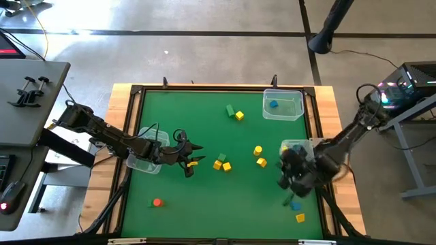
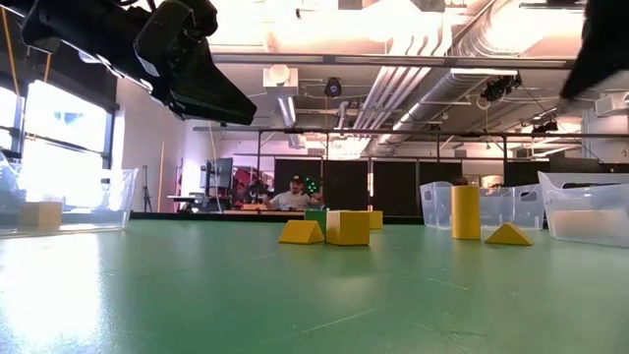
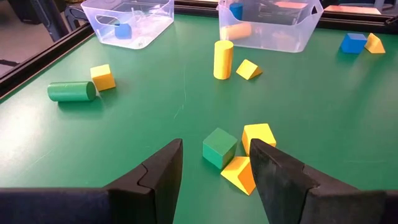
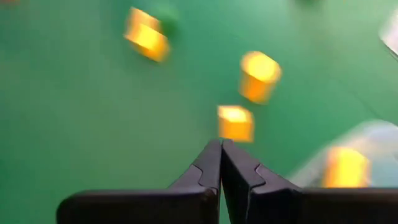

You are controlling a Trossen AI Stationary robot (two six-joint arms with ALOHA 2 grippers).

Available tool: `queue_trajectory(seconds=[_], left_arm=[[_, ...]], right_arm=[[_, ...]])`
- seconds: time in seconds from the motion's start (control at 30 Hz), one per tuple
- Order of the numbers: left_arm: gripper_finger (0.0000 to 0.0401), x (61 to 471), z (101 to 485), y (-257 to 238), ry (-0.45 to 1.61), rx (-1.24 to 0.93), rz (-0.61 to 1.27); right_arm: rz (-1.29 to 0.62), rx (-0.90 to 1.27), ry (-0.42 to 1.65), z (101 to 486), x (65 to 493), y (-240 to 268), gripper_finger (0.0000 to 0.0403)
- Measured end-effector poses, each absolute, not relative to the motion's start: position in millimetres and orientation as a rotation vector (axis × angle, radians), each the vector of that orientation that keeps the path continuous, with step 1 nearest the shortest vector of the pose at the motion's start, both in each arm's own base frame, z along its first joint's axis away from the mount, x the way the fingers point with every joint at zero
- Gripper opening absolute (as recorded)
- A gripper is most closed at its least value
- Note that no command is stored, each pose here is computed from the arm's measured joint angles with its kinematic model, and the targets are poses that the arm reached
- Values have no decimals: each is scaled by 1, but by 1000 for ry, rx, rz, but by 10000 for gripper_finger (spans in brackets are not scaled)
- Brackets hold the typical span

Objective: Sort blocks by size
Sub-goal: Put the blue square block into the left transparent bin

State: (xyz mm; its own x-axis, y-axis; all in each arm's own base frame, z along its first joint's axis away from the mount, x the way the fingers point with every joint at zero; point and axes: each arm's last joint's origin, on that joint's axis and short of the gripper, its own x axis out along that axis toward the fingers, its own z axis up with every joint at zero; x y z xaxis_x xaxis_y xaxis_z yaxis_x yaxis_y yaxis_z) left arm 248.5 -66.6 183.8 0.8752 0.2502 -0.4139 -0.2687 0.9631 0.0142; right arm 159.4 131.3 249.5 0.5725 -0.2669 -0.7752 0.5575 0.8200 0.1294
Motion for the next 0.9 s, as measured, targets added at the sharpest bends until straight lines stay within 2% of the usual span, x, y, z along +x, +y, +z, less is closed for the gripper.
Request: queue_trajectory(seconds=[0.1,0.23,0.47,0.6,0.7,0.9], left_arm=[[172,248,184,-67,426,-44,271],[172,248,184,-67,425,-44,271],[172,249,184,-67,422,-46,271],[172,249,185,-67,408,-52,269],[172,250,186,-67,398,-57,268],[172,251,188,-67,378,-60,261]], right_arm=[[-395,363,671,255,158,151,0],[-355,273,471,252,159,171,0],[-394,144,355,235,176,192,0],[-392,142,435,215,190,196,1],[-339,224,559,208,200,195,12],[-201,514,850,205,207,195,90]])
